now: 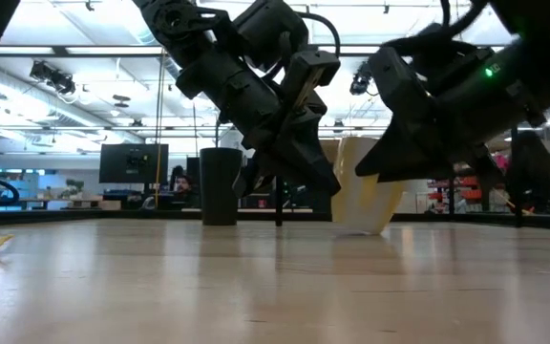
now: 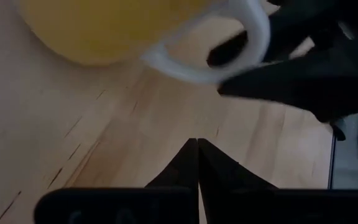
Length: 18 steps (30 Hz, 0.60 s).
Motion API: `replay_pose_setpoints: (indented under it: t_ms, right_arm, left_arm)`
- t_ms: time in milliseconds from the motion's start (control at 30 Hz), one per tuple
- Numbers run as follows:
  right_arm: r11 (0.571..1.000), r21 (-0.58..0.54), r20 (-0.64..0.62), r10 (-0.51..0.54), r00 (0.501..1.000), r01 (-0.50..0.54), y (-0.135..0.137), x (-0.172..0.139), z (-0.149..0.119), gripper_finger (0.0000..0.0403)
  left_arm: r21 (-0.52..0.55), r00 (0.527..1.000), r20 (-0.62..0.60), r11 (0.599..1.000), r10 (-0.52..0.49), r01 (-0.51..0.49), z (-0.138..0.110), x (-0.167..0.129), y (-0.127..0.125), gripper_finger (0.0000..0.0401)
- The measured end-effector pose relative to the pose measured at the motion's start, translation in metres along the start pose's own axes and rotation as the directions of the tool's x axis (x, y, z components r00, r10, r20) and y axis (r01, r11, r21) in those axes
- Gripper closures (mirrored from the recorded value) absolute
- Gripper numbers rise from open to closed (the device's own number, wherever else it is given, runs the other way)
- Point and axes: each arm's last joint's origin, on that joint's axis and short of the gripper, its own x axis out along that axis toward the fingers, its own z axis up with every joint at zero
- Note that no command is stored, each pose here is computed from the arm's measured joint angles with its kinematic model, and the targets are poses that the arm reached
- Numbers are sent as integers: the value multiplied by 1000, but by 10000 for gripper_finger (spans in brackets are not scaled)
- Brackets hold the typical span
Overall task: Stack small to large cups/mugs on shelf
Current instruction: Put the orange mug on the shelf
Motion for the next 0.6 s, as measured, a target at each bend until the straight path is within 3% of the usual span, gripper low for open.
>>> replay_pose_setpoints:
  t_ms: [233, 600]
  right_arm:
    - [998, -48, -23, -30, 999, 29, 1, 4, 13, 366]
    - [994, -97, -57, -54, 997, 49, -3, -4, 34, 376]
  left_arm:
    - [2, 1000, 0, 1000, 0, 0, 0, 0, 0, 378]
    - [22, 1000, 2, 1000, 2, -2, 1, 0, 1, 391]
